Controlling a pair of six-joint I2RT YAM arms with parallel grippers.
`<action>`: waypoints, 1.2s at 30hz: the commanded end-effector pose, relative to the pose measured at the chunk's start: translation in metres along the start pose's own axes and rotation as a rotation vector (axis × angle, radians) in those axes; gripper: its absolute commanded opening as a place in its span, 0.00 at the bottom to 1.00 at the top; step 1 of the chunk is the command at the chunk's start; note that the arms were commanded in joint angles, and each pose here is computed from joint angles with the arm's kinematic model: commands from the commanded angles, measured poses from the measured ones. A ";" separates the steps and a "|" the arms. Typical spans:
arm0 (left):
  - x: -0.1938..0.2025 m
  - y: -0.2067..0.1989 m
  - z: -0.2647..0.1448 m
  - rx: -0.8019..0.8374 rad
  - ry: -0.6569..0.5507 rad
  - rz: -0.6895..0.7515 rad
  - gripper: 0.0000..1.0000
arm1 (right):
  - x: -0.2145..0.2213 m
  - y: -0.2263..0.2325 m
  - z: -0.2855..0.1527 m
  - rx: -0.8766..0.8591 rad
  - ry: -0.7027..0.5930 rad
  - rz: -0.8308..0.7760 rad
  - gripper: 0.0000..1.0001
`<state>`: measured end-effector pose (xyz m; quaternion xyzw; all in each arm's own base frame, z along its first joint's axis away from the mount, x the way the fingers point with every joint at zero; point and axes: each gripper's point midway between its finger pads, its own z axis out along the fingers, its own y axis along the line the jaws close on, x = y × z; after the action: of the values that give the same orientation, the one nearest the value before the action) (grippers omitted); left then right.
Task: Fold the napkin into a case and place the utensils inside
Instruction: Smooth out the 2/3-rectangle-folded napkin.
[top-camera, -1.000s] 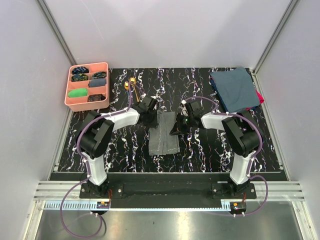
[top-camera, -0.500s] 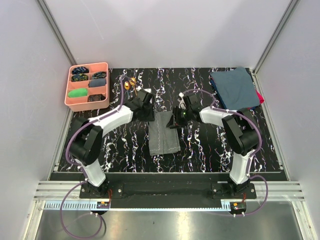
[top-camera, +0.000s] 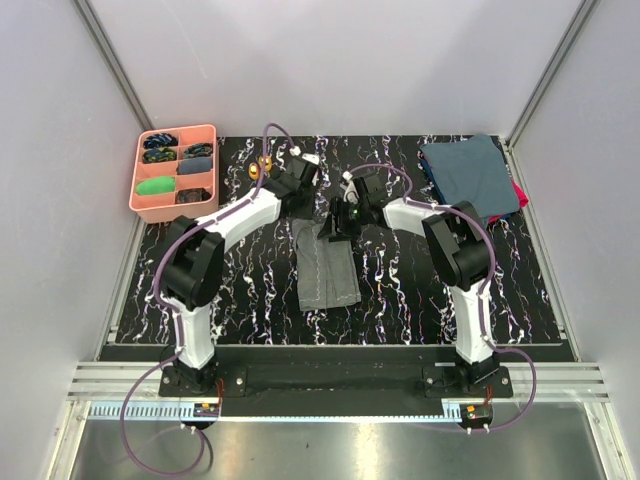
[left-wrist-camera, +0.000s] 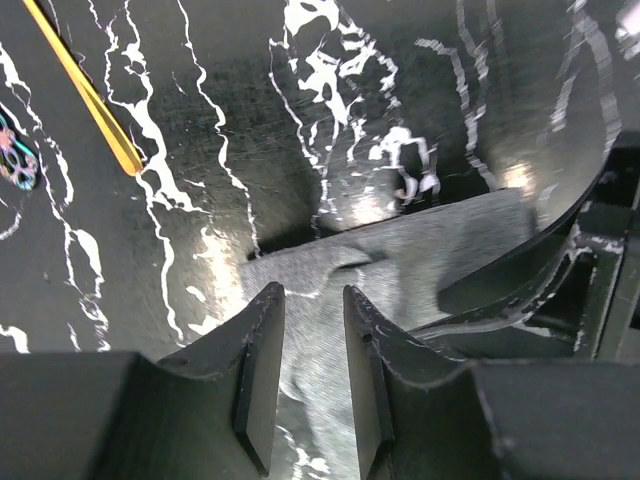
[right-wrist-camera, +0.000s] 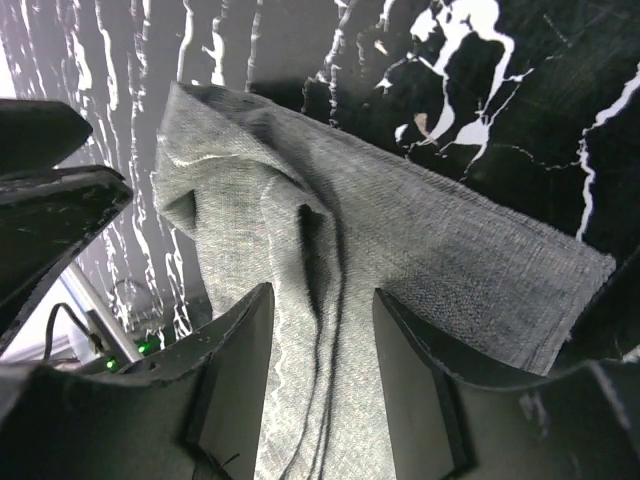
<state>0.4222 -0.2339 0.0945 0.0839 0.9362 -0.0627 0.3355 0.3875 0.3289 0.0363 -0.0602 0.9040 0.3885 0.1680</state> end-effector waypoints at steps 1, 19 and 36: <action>-0.024 0.006 0.006 -0.024 -0.048 0.146 0.33 | -0.013 0.007 0.004 -0.045 -0.007 -0.046 0.53; -0.003 -0.002 0.027 0.122 0.095 0.297 0.37 | -0.016 0.013 0.008 -0.085 -0.001 -0.038 0.44; 0.010 -0.013 0.031 0.229 0.140 0.272 0.29 | -0.021 0.019 0.011 -0.112 0.003 -0.037 0.44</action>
<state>0.4265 -0.2372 0.0541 0.2406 0.9332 -0.0842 0.2532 0.3930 0.3414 0.0347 -0.0751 0.8929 0.4170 0.1520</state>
